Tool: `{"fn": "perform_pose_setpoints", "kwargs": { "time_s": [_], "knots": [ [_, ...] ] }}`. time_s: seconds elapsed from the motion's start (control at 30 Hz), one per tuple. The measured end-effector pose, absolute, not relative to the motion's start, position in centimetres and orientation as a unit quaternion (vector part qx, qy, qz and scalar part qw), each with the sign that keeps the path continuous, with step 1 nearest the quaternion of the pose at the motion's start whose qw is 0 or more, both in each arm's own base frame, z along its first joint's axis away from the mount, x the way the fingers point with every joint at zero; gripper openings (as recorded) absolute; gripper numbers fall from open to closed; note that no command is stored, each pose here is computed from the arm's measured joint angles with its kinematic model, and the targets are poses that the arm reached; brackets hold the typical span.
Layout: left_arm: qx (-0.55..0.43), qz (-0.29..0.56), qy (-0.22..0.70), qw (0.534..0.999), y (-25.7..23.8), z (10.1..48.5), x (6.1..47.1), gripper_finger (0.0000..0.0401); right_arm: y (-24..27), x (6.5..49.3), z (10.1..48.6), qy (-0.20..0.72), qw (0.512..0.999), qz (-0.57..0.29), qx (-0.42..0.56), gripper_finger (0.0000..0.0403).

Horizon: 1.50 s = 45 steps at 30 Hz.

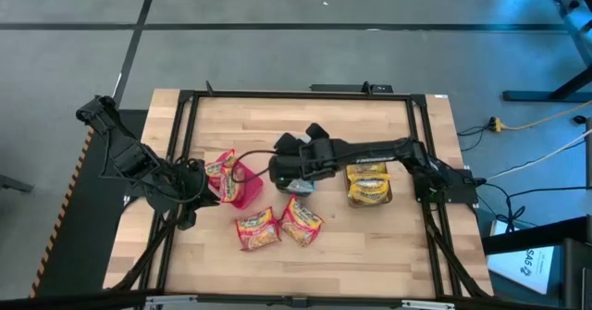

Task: Sort Maruchan noodles
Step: Put the blue noodle pack into the blue bin

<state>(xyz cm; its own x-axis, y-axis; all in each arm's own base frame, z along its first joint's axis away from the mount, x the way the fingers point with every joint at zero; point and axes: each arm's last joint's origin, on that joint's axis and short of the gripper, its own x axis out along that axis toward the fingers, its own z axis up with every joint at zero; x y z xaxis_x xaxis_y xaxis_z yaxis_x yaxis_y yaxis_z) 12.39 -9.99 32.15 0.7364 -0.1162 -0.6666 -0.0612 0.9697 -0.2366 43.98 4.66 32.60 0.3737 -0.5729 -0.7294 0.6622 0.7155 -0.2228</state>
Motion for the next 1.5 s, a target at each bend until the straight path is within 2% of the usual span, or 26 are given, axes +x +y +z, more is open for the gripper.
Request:
{"fn": "perform_pose_setpoints", "kwargs": {
  "time_s": [0.37,0.53,0.67,0.8,0.93,1.1,1.27,1.5],
  "knots": [
    [-0.119,-0.007,0.359,0.926,-9.9,32.1,12.4,0.0047,4.5,43.7,32.2,0.465,0.816,-0.331,0.085,0.0001],
    [-0.118,-0.006,0.358,0.926,-9.9,32.1,12.4,0.0047,3.6,42.5,31.9,0.514,0.779,-0.355,0.048,0.0023],
    [-0.116,-0.003,0.357,0.927,-9.9,32.1,12.4,0.0047,2.5,42.2,31.2,0.561,0.758,-0.328,0.051,0.0072],
    [-0.11,0.007,0.357,0.927,-9.8,32.1,12.3,0.0047,1.2,42.4,30.0,0.596,0.741,-0.295,0.089,0.0144],
    [-0.11,0.008,0.358,0.927,-9.8,32.0,12.3,0.0047,-0.7,42.3,28.9,0.631,0.72,-0.276,0.079,0.0213],
    [-0.109,0.008,0.358,0.927,-9.7,32.0,12.3,0.0047,-2.5,42.4,28.3,0.662,0.717,-0.195,0.104,0.026],
    [-0.108,0.01,0.357,0.928,-9.7,32.0,12.3,0.0047,-3.9,42.5,27.7,0.667,0.715,-0.163,0.135,0.0249],
    [-0.094,0.023,0.363,0.927,-9.5,31.8,12.2,0.0047,-4.3,42.9,27.7,0.652,0.73,-0.132,0.154,0.0171]
  ]
}}
